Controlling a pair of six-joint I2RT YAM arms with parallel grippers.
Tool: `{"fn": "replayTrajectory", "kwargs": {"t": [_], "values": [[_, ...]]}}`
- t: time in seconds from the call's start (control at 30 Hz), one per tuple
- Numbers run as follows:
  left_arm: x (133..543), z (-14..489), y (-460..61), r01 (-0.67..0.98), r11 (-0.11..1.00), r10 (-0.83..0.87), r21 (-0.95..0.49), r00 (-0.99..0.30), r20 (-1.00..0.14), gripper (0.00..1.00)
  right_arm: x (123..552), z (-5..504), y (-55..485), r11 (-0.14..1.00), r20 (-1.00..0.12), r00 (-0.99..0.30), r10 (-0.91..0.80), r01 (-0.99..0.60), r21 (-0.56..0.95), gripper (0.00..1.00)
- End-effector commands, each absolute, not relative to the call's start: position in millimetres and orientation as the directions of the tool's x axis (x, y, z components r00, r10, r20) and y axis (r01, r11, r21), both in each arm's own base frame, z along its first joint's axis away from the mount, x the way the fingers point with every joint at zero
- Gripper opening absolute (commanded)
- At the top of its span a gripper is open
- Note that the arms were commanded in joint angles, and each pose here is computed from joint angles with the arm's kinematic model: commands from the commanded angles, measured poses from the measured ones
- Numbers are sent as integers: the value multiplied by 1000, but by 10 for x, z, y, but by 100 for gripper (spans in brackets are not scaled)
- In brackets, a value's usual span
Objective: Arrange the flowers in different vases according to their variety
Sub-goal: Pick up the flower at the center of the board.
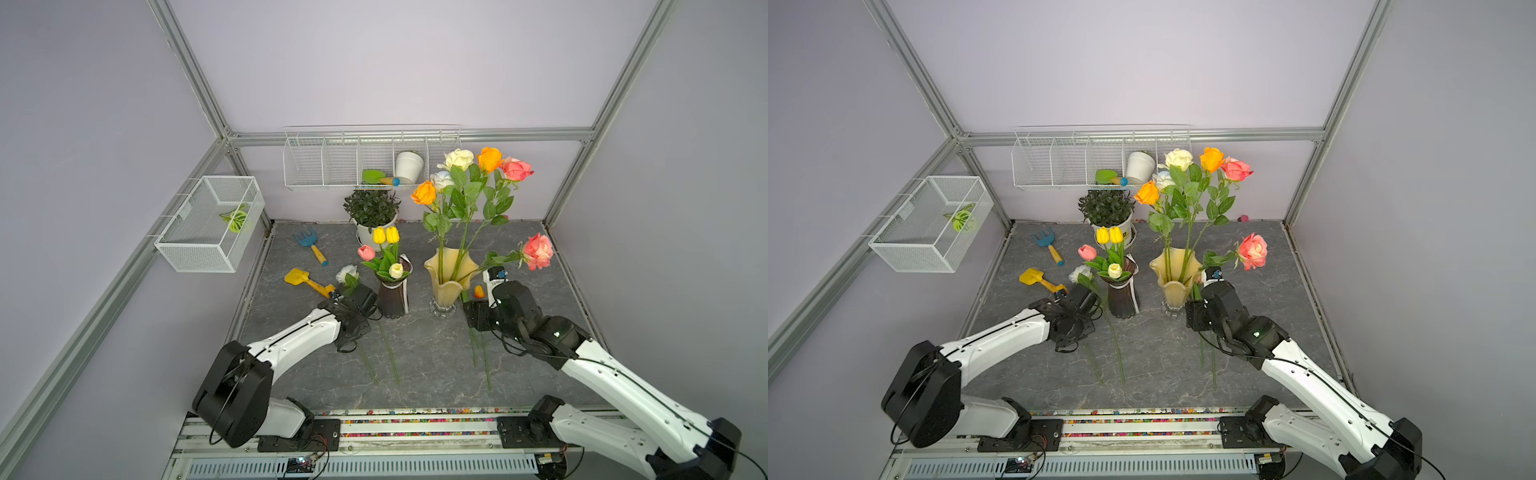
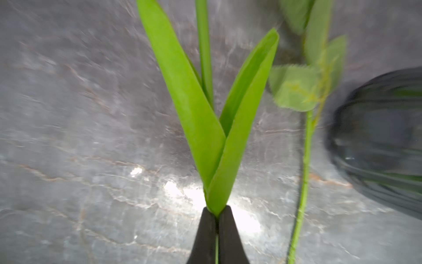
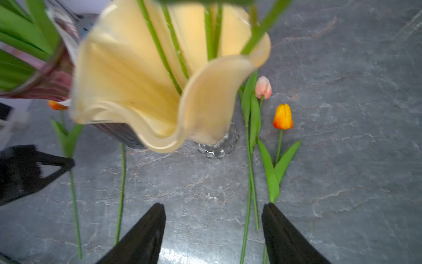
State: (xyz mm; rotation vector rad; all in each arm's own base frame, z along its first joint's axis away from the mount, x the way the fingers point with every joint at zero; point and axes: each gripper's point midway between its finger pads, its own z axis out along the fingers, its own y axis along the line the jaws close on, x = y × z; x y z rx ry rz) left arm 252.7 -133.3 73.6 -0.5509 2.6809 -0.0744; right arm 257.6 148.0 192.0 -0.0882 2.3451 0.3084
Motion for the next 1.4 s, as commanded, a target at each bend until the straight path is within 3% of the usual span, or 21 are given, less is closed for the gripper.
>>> {"fn": "replayTrajectory", "kwargs": {"t": [0.0,0.23,0.47,0.67,1.03,1.37], "values": [[2549,1050,-1146,-385,916,-390,-113,-789,-475,0,2494,1555,1274,987,-606,-793,59,-44,154,73],[2579,1676,-1004,-331,922,-381,-200,-688,-618,0,2419,940,1060,996,-405,-912,67,40,73,74],[2561,2051,-951,-281,918,-397,-281,-607,-689,0,2508,450,965,997,-298,-952,75,70,28,74],[2656,2683,-1083,-114,942,-327,-315,-513,-794,0,2628,223,962,997,-258,-963,77,74,20,68],[2877,4029,-1631,235,946,-165,-226,-252,-954,0,2586,68,952,995,-183,-978,100,95,31,42],[2957,4775,-2120,440,881,-144,-172,-95,-985,0,2585,168,955,993,-204,-973,112,104,48,40]]}}
